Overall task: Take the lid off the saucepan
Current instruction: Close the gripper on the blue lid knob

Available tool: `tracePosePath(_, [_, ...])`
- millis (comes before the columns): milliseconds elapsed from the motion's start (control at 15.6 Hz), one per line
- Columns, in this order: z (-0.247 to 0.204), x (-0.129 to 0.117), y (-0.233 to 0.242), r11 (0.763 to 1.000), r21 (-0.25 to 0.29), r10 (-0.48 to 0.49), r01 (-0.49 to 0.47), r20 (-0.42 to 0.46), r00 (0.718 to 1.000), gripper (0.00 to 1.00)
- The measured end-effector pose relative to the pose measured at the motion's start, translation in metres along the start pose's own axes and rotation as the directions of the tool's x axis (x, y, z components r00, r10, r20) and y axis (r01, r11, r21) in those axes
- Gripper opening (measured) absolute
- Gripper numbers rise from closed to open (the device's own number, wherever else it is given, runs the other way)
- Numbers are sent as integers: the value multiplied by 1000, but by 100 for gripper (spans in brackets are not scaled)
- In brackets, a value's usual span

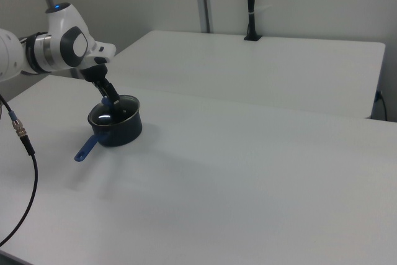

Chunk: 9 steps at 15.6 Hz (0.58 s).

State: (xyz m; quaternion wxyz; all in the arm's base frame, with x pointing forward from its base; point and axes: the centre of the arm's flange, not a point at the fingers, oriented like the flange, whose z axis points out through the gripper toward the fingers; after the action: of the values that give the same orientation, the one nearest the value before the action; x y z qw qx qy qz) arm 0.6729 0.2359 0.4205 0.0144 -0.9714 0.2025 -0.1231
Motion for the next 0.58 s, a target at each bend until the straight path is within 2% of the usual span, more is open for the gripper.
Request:
tracePosePath(193, [2, 1, -3, 999, -1, 38, -38, -7, 999, 96])
tracePosePath(257, [3, 1, -4, 999, -2, 54, -54, -7, 999, 87])
tracePosePath(321, [4, 0, -5, 998, -4, 69, -69, -10, 998, 84])
tracePosePath(386, [5, 0, -6, 997, -9, 79, -79, -15, 997, 84])
tracePosePath(514, [5, -1, -7, 996, -15, 89, -89, -23, 996, 95])
tracePosePath(578, [5, -2, -8, 996, -15, 88, -89, -23, 996, 96])
